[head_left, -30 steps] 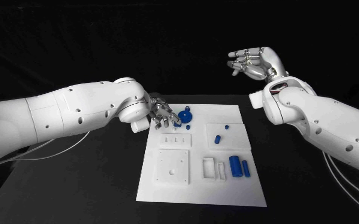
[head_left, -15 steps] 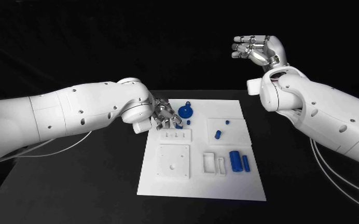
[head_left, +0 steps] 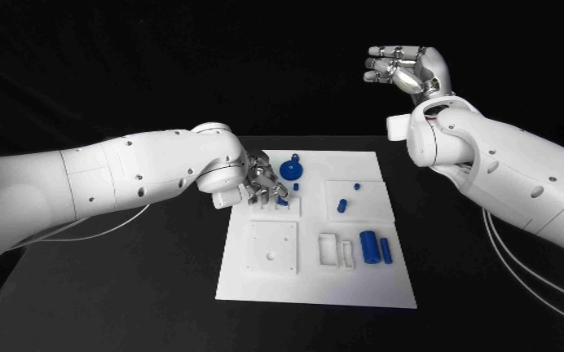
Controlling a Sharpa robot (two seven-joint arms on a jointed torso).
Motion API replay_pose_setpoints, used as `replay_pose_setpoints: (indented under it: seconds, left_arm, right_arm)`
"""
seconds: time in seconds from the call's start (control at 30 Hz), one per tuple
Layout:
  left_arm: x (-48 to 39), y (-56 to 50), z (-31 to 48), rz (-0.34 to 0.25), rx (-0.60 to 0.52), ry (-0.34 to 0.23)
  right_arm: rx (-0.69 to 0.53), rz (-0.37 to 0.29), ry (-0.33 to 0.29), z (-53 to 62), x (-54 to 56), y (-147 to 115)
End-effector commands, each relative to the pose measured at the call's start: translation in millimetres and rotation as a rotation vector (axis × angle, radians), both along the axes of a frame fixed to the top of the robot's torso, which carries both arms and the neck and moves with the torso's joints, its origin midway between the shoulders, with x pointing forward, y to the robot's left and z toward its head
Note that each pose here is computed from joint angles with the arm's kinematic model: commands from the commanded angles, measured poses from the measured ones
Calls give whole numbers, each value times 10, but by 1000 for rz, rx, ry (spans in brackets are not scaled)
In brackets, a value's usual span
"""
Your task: Assemble the parts on the task board
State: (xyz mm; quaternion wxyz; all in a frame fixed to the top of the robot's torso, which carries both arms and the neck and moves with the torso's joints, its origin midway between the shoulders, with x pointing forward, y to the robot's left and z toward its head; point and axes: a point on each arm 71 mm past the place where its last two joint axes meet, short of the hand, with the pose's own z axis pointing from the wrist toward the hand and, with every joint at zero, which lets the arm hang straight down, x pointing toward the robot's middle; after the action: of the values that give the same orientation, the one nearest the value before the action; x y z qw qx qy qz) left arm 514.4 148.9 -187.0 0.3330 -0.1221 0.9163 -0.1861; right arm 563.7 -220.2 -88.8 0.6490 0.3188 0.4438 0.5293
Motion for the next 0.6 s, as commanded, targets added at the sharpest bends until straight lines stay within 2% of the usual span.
replay_pose_setpoints:
  seconds: [0.03, 0.6]
  left_arm:
    - [2, -15, -2, -37, 25, -19]
    - [18, 10, -34, -51, 53, -23]
  right_arm:
    - [10, 6, -7, 10, 1, -3]
    - [10, 11, 7, -1, 11, -18]
